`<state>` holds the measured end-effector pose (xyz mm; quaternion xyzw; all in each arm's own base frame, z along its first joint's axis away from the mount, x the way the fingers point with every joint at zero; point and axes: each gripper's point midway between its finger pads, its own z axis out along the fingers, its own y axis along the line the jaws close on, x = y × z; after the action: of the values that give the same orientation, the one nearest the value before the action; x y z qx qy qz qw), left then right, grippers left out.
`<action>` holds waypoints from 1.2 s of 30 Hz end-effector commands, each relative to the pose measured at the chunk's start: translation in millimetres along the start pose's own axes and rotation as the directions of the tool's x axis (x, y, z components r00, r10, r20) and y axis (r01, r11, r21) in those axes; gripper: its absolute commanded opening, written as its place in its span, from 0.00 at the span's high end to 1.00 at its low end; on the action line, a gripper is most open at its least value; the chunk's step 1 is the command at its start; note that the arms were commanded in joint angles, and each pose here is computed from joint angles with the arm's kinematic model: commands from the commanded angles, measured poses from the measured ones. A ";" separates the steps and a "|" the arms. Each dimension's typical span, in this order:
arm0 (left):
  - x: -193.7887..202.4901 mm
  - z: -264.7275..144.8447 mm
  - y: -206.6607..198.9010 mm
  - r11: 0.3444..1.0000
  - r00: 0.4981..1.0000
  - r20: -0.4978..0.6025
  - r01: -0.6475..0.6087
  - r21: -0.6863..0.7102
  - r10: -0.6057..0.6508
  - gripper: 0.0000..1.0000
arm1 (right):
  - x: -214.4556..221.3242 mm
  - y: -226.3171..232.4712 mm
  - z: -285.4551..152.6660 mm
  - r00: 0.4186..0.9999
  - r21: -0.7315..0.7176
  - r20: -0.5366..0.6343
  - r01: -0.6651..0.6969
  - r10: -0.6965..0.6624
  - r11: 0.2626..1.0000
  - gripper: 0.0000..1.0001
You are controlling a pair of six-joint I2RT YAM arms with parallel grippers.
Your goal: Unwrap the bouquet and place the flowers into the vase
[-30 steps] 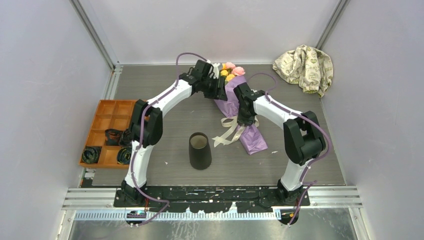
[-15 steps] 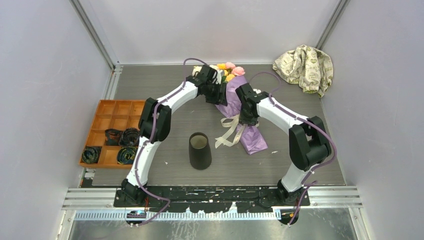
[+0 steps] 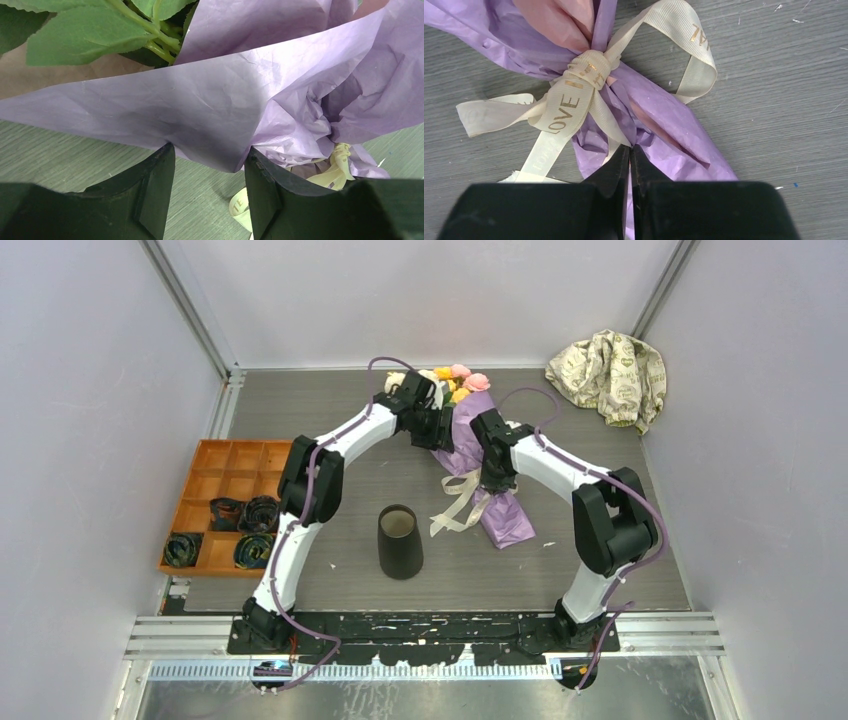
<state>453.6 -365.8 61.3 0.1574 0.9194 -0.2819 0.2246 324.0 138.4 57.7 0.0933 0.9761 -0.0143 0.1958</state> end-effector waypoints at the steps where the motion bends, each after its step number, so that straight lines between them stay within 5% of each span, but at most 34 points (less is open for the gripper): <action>1: -3.9 -0.6 -0.7 0.999 0.999 0.015 -0.033 -0.012 0.033 0.47 | -28.8 3.8 -14.0 0.996 0.003 0.087 -0.026 0.025 1.000 0.91; 7: -2.1 4.4 2.0 1.000 1.000 0.008 -0.024 -0.015 0.024 0.47 | -37.3 3.1 -17.2 0.994 0.018 0.107 -0.012 0.010 1.000 0.73; 17: 5.1 7.0 6.0 0.999 1.000 -0.009 -0.027 -0.022 0.027 0.47 | -42.0 7.8 -7.7 0.995 0.028 0.100 -0.002 -0.001 1.000 0.73; 23: 6.9 9.6 7.7 0.999 1.000 -0.013 -0.021 -0.024 0.020 0.47 | -45.0 8.7 -6.8 0.995 0.033 0.104 0.001 -0.004 0.999 0.88; 36: 11.7 17.5 15.2 0.999 1.000 -0.026 -0.017 -0.045 0.015 0.47 | -62.0 10.7 -60.1 0.985 -0.043 0.172 -0.013 0.020 0.999 0.95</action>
<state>453.6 -363.2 44.2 0.1555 0.9255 -0.2686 0.2169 349.5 139.0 80.1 0.0871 0.9709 -0.0334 0.2205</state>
